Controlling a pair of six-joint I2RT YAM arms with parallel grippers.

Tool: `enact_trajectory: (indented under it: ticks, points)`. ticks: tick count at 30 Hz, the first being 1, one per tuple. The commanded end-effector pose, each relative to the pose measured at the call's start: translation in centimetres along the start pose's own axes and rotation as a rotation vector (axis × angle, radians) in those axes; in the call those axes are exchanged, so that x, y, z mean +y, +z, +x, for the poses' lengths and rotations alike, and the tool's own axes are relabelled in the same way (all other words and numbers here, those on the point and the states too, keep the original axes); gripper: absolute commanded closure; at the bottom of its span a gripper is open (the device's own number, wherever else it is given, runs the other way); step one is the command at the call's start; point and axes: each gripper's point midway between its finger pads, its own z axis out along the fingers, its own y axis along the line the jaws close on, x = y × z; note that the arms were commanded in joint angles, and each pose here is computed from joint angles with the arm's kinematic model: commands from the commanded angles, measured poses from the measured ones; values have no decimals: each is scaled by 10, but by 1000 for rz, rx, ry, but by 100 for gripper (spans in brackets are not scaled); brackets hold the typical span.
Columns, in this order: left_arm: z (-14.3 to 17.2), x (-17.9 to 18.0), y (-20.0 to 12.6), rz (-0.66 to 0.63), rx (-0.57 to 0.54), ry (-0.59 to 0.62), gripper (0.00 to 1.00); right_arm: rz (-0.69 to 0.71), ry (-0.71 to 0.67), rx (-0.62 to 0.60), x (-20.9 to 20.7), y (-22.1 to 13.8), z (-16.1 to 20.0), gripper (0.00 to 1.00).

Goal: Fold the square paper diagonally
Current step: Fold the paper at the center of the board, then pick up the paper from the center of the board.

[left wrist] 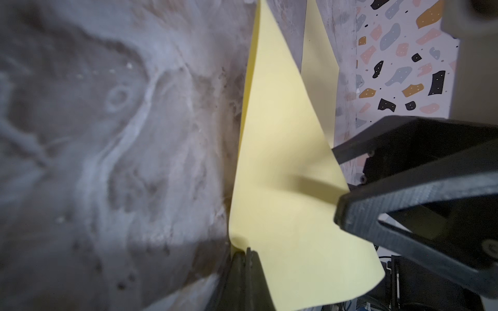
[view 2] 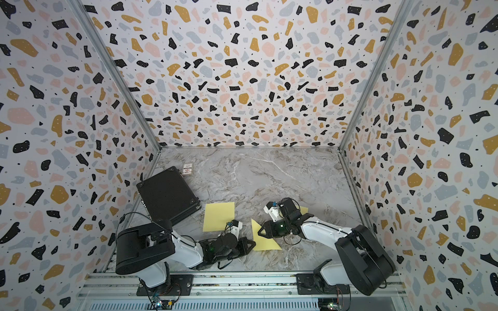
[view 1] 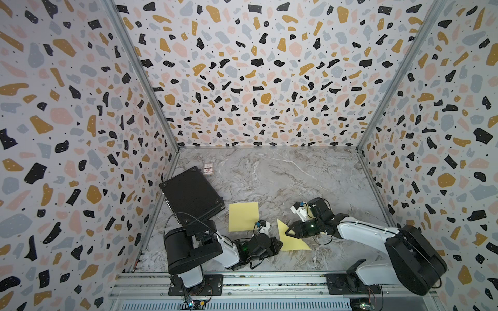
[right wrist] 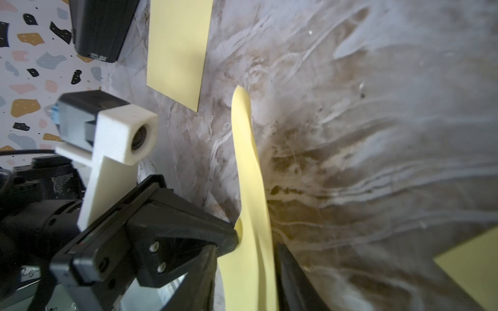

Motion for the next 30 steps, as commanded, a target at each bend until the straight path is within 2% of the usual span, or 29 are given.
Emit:
enact_trajectory:
  ticks: [1, 7, 10, 15, 22, 24, 26, 30]
  points:
    - [45, 120, -26, -426, 180, 46, 100, -27, 20, -12, 10, -12, 6, 63]
    - [45, 120, -26, -425, 181, 47, 100, -61, 46, 13, 6, -10, 25, 74]
    - [45, 120, -26, -426, 182, 48, 100, -48, 59, 32, 1, -6, 29, 83]
    - [45, 119, -26, -421, 183, 51, 100, -10, 53, 29, -3, -9, 29, 88]
    - [46, 117, -26, -395, 185, 58, 100, 29, 40, 25, -5, -16, 29, 100]
    - [46, 112, -24, -378, 196, 72, 100, 30, 38, 20, -4, -16, 28, 100]
    - [49, 103, -21, -341, 216, 98, 92, 26, 39, 15, -2, -17, 26, 100]
    - [40, 70, -16, -239, 199, 146, 60, 68, 20, -50, 0, -27, 12, 100]
